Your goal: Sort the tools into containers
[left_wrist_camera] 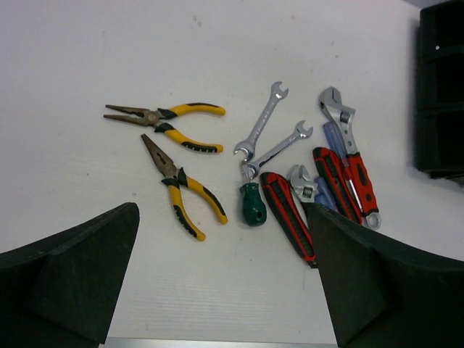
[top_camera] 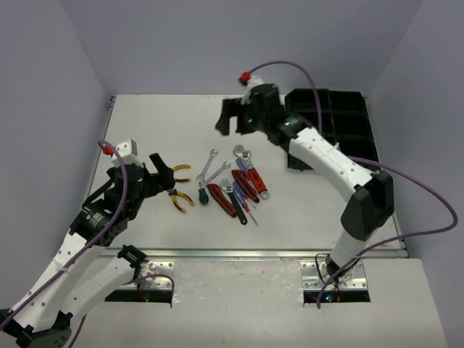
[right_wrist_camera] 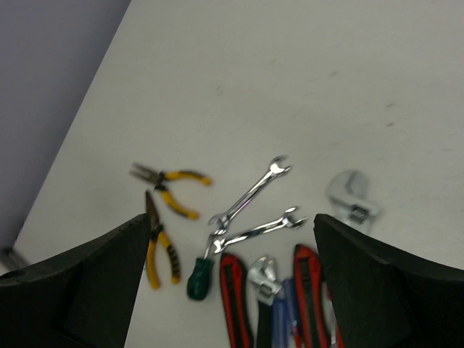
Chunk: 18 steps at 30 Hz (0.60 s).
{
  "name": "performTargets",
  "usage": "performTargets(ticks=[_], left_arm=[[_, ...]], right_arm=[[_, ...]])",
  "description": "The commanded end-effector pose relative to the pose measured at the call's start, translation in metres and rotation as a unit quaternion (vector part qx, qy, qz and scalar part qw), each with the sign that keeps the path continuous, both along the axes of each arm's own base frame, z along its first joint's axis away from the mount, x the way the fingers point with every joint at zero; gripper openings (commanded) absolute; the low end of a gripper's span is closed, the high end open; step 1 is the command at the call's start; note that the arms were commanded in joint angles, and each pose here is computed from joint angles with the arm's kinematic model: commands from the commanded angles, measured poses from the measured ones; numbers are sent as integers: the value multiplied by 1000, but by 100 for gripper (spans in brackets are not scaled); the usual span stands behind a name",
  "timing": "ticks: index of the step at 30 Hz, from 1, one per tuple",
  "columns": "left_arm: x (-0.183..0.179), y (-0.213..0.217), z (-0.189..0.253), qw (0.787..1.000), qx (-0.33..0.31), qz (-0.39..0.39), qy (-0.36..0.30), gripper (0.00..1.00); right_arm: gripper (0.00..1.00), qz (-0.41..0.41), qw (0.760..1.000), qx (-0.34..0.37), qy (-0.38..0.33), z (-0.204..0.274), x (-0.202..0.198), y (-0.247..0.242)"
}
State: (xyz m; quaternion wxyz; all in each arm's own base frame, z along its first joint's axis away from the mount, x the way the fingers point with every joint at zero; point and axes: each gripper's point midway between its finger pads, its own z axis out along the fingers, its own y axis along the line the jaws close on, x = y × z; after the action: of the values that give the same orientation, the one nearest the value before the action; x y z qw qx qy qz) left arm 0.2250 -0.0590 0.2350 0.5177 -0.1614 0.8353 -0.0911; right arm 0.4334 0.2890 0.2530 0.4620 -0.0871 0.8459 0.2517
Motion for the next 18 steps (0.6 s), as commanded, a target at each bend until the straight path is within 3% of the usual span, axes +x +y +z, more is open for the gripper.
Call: performTargets(ticks=[1, 3, 6, 12, 18], left_arm=[[-10, 24, 24, 997, -14, 53, -53, 100], [-14, 26, 28, 996, -26, 53, -67, 100], [-18, 27, 36, 994, -38, 47, -91, 100], [-17, 17, 37, 995, -40, 19, -95, 100], [-10, 9, 29, 997, -28, 5, -75, 100]], right_arm=[[89, 107, 981, -145, 71, -93, -90, 53], [86, 107, 975, -174, 83, -111, -99, 61], [75, 126, 966, -206, 90, -143, -124, 100], [59, 114, 963, -226, 99, -179, -127, 118], [54, 128, 955, -238, 124, -204, -125, 135]])
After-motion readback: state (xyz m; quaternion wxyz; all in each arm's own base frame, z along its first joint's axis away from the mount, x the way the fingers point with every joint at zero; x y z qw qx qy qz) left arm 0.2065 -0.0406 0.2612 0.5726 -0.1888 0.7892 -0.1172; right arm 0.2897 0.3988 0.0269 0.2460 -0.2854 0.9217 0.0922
